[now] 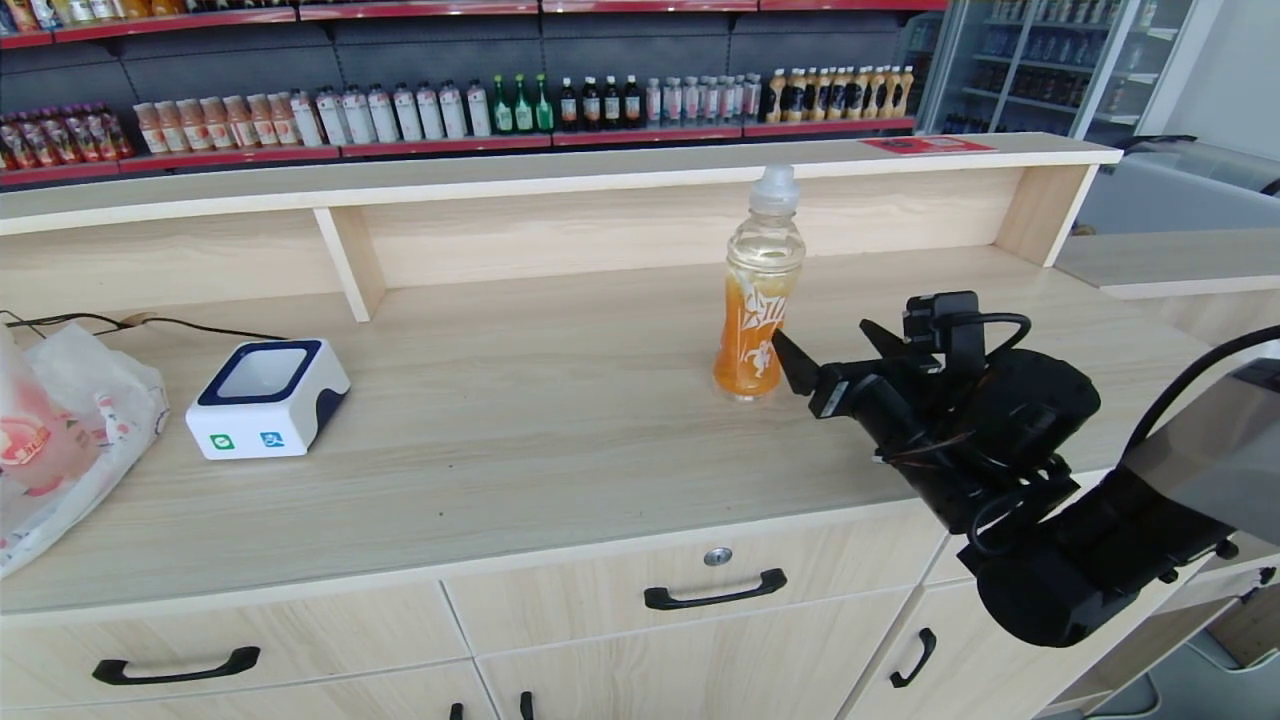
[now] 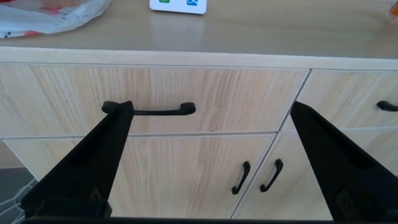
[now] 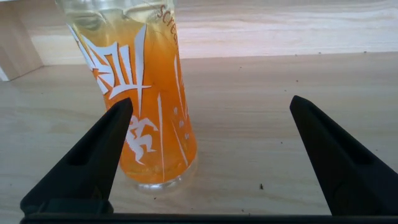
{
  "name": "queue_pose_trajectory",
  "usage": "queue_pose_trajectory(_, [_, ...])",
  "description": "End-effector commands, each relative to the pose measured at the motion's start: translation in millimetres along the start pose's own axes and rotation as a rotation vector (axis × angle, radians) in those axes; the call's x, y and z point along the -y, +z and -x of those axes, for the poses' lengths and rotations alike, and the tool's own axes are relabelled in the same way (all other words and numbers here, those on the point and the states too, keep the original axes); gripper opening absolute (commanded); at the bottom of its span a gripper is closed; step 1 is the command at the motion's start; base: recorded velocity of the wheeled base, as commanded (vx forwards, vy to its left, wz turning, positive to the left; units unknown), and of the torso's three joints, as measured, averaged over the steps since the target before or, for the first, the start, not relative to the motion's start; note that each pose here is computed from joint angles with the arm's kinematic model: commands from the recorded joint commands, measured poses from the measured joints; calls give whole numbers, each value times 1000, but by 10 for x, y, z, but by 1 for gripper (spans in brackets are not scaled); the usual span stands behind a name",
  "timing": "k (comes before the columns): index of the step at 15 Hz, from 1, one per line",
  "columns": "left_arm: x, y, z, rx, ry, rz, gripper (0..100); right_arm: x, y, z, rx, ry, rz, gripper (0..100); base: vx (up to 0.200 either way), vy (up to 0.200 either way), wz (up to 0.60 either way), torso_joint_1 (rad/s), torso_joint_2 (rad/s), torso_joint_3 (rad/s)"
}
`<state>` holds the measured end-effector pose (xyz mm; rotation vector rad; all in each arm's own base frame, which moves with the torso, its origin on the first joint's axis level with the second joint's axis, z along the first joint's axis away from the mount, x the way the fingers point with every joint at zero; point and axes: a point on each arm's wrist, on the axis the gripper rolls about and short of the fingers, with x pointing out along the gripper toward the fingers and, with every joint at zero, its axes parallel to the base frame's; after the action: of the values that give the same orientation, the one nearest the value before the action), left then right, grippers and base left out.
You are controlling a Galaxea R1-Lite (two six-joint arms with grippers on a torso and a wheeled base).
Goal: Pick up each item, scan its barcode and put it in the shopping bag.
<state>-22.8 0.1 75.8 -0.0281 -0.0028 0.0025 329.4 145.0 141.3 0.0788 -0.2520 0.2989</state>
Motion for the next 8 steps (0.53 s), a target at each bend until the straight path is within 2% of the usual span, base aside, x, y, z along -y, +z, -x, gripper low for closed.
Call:
queue_pose_trajectory(1, [0, 0, 0, 0, 1, 0, 100, -240, 85, 52, 19, 66, -21, 100, 0, 0, 0, 0, 0, 0])
queue_pose_trajectory(3, [0, 0, 0, 0, 1, -2, 100, -501, 77, 90, 17, 136, -41, 100, 0, 0, 0, 0, 0, 0])
queue_pose_trajectory(5, [0, 0, 0, 0, 1, -4, 100, -539, -28, 87, -10, 143, -36, 100, 0, 0, 0, 0, 0, 0])
queue_pose_trajectory(8, [0, 0, 0, 0, 1, -4, 100, -492, -145, 39, -32, 127, -27, 100, 0, 0, 0, 0, 0, 0])
